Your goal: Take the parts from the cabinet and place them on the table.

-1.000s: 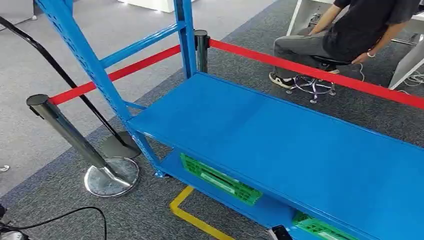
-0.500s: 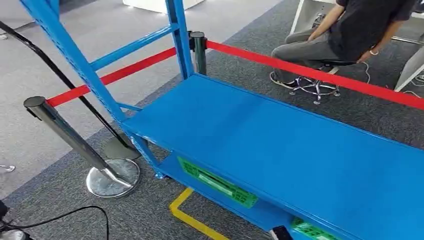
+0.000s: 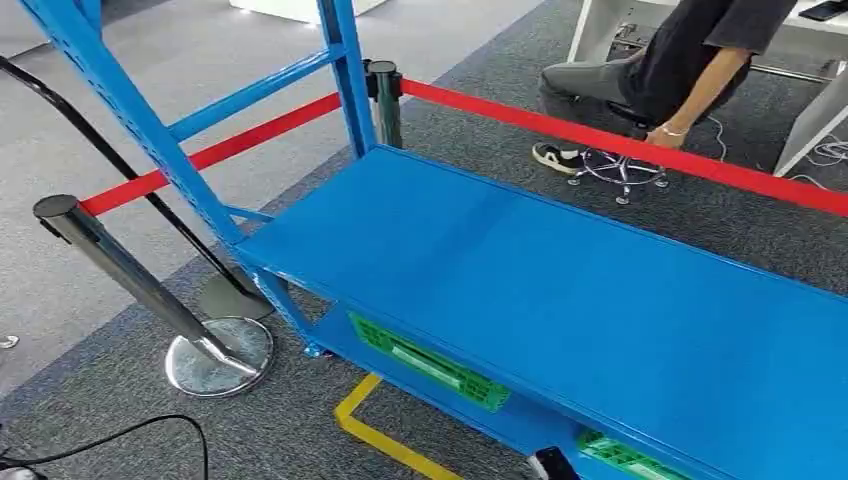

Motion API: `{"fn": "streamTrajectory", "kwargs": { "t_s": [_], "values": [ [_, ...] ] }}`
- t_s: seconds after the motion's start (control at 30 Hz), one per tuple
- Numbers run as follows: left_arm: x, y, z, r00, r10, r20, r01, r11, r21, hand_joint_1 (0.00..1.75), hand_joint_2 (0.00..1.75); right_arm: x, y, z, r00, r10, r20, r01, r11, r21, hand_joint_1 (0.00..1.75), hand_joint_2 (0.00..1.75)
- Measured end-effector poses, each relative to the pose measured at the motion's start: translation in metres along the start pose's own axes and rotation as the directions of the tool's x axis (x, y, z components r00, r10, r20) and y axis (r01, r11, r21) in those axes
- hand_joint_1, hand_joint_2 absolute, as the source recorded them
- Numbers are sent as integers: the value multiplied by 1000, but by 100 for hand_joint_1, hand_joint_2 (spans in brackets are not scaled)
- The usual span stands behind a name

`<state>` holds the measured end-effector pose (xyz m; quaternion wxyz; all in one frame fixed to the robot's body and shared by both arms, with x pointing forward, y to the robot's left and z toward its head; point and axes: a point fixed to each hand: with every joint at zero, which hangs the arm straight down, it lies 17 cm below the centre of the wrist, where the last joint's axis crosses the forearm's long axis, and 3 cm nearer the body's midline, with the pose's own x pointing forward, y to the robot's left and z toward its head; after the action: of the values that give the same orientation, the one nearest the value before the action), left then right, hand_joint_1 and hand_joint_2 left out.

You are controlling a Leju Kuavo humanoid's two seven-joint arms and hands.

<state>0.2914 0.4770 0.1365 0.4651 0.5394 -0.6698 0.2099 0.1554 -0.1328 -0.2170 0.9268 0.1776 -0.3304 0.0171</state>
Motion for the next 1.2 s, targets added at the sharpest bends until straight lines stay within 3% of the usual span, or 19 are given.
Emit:
{"fn": "streamTrajectory", "kwargs": {
  "t_s": [1.2],
  "values": [
    [1, 0, 0, 1000, -7, 5, 7, 1000, -4, 175, 175, 0, 1, -1, 1000, 1, -2, -1, 1000, 2, 0, 175]
  ]
}}
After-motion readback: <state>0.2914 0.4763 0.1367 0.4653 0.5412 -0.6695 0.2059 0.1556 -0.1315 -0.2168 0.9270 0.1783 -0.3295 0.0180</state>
